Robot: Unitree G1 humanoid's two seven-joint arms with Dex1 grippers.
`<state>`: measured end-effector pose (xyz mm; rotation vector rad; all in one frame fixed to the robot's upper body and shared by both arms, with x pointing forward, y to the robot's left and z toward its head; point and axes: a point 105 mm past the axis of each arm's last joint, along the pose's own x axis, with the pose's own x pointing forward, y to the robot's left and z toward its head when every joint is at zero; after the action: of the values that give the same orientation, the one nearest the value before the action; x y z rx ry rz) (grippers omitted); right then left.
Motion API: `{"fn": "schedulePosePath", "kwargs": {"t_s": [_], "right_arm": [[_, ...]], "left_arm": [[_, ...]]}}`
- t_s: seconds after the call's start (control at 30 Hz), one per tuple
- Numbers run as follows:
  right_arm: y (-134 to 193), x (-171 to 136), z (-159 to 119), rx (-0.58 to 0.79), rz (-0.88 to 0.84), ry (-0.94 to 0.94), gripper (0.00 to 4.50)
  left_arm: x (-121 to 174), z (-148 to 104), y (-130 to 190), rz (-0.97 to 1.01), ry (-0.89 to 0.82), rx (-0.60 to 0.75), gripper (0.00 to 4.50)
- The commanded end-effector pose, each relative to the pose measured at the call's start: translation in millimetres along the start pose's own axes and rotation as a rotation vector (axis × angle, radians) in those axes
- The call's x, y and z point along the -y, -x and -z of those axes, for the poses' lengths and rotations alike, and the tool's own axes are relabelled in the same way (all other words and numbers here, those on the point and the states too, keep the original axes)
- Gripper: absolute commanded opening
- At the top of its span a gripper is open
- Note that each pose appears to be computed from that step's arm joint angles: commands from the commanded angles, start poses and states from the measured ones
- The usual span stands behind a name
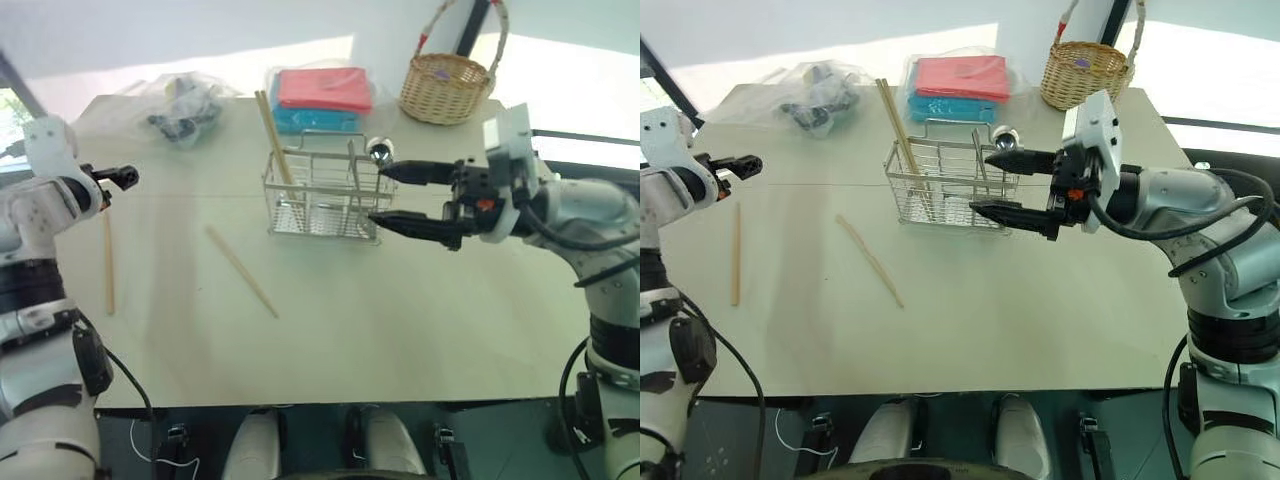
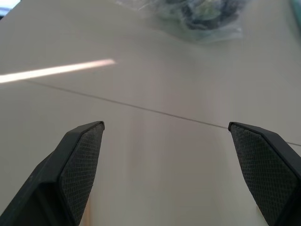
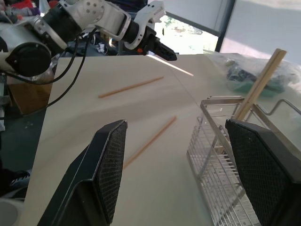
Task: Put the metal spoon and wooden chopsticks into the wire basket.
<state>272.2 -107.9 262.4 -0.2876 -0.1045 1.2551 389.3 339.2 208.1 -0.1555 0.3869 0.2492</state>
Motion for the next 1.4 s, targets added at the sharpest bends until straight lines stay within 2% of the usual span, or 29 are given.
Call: {"fn": "schedulePosePath", "kwargs": {"t_s": [0.03, 0.23, 0.47, 0.6, 0.83, 0.93, 1.17, 1.4], "right_arm": [[2, -13, 4, -0.041, -0.055, 0.051, 3.43], [6, -23, 19, -0.086, -0.06, 0.03, 3.43], [11, -29, 21, -0.086, -0.035, 0.012, 3.43], [16, -26, 22, -0.099, 0.007, 0.016, 3.43], [16, -19, 17, -0.071, 0.053, 0.021, 3.43], [16, -17, 16, -0.066, 0.064, 0.019, 3.49], [17, -15, 15, -0.067, 0.07, 0.021, 3.49], [18, -15, 17, -0.073, 0.073, 0.017, 3.49]], "left_arm": [[-16, -5, -8, -0.124, -0.014, -0.034, 4.5], [-31, 5, -24, -0.218, -0.015, -0.089, 4.5], [-35, 27, -31, -0.223, -0.029, -0.178, 4.5], [-50, 34, -31, -0.289, -0.053, -0.184, 4.5], [-51, 68, -35, -0.272, -0.013, -0.288, 4.5], [-47, 84, -36, -0.246, 0.03, -0.338, 3.66], [-45, 87, -37, -0.241, 0.059, -0.345, 0.05], [-42, 80, -36, -0.238, 0.087, -0.333, 0.01]]}}
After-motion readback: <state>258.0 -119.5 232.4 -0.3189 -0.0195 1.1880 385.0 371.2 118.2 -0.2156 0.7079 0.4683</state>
